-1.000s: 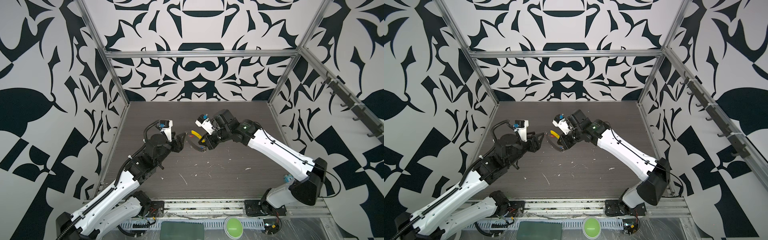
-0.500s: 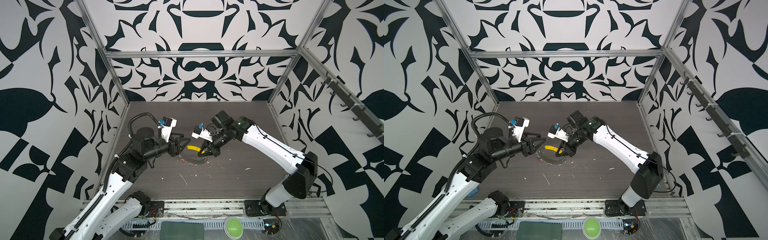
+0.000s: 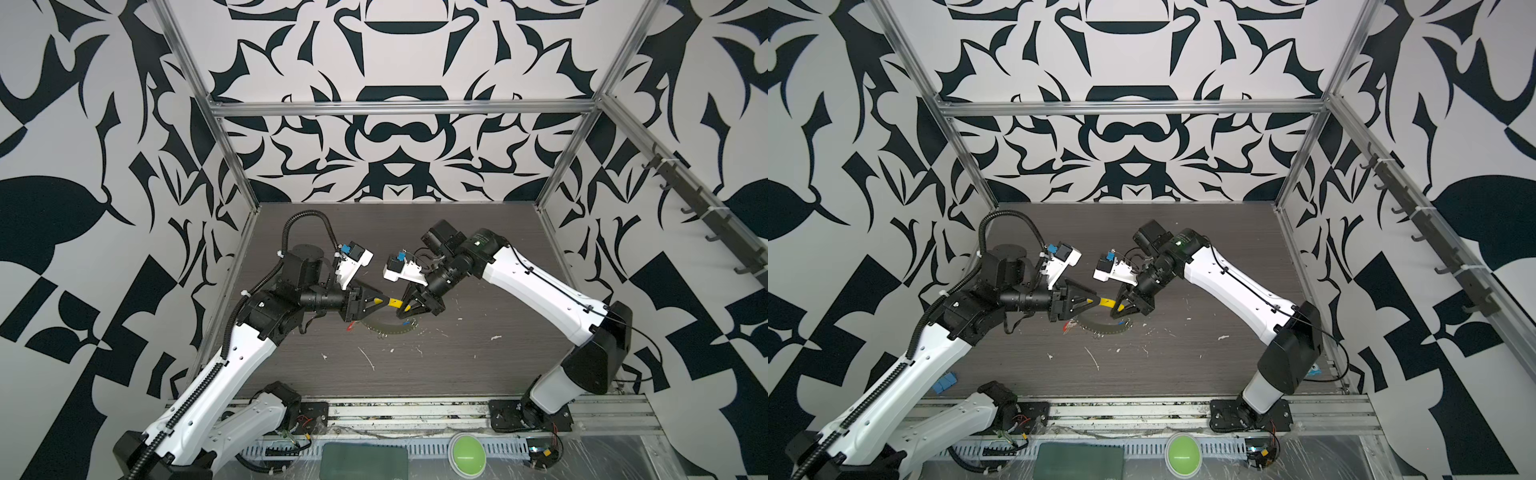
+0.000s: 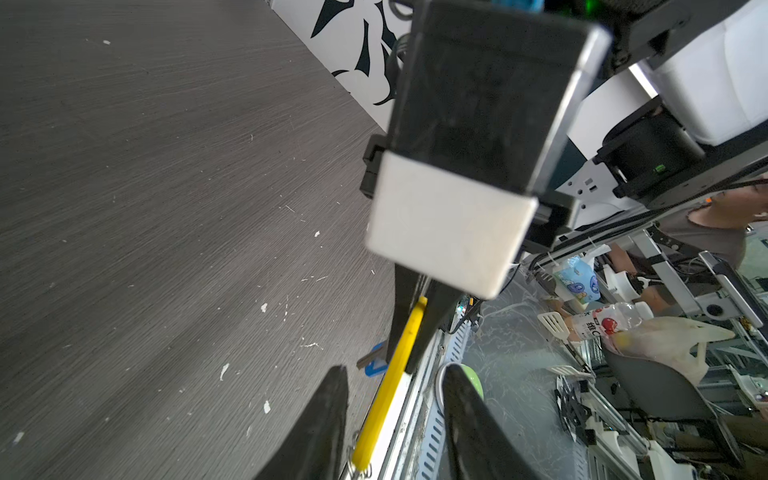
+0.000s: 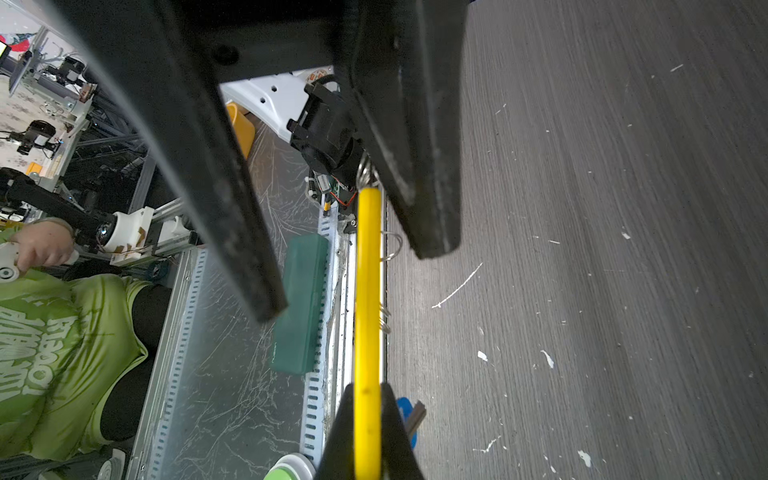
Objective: Remove the keys from the keyring
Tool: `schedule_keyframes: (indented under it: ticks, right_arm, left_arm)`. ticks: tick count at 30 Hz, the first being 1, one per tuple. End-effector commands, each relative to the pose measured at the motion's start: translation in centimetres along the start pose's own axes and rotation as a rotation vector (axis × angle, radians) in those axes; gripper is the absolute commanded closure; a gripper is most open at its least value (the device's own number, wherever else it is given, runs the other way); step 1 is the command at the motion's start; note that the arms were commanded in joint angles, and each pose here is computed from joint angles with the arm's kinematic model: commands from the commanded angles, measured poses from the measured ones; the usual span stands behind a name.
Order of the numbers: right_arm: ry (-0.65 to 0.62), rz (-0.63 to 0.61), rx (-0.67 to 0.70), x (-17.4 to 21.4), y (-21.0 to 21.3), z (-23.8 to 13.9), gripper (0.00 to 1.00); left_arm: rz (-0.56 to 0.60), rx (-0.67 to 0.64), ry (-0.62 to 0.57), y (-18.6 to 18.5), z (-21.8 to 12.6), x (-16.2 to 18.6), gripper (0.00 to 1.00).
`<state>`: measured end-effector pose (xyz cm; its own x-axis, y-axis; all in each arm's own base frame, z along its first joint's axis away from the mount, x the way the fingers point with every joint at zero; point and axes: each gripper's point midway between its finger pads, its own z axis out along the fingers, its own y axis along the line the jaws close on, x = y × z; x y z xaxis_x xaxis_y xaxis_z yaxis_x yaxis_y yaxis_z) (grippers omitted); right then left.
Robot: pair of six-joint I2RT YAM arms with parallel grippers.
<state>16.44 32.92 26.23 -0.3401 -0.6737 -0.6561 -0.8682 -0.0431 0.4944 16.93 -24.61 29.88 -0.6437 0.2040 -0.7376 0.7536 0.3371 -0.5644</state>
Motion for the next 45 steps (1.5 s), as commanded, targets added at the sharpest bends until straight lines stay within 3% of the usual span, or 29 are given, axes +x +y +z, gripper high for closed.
schedule_keyframes:
  ticks: [1,4,14,18,22,29,37,45]
  right_arm:
    - [-0.046,-0.065,-0.014,-1.6,1.6,-1.3,1.00]
    - [-0.041,-0.068,-0.017,-1.7,1.7,-1.4,1.00]
    - [-0.039,-0.094,-0.062,-1.9,2.7,-1.7,1.00]
    - [-0.053,-0.095,-0.053,-2.2,2.5,-1.7,1.00]
    - [-0.052,-0.081,-0.071,-2.4,2.4,-1.5,1.00]
    - [-0.071,-0.070,-0.069,-3.0,1.9,-1.3,1.00]
    - [-0.208,-0.115,0.083,-5.2,1.1,-3.2,0.67]
    - [-0.519,-0.110,0.375,-8.6,0.3,-9.0,0.55]
  left_arm:
    - [0.010,0.061,0.031,-1.5,-0.3,0.0,0.66]
    - [-0.007,0.082,0.050,-1.5,0.0,0.0,0.67]
    - [-0.011,0.053,0.071,-0.8,0.3,0.2,0.52]
    - [-0.004,0.091,0.071,-1.4,0.3,0.1,0.71]
    - [0.011,0.114,0.061,-1.8,0.3,-0.3,0.78]
    - [0.014,0.118,0.044,-1.7,0.5,-0.6,1.00]
    - [0.026,0.073,-0.023,-1.3,0.2,-1.5,1.00]
    - [-0.022,-0.040,-0.192,0.5,-0.4,-3.9,1.00]
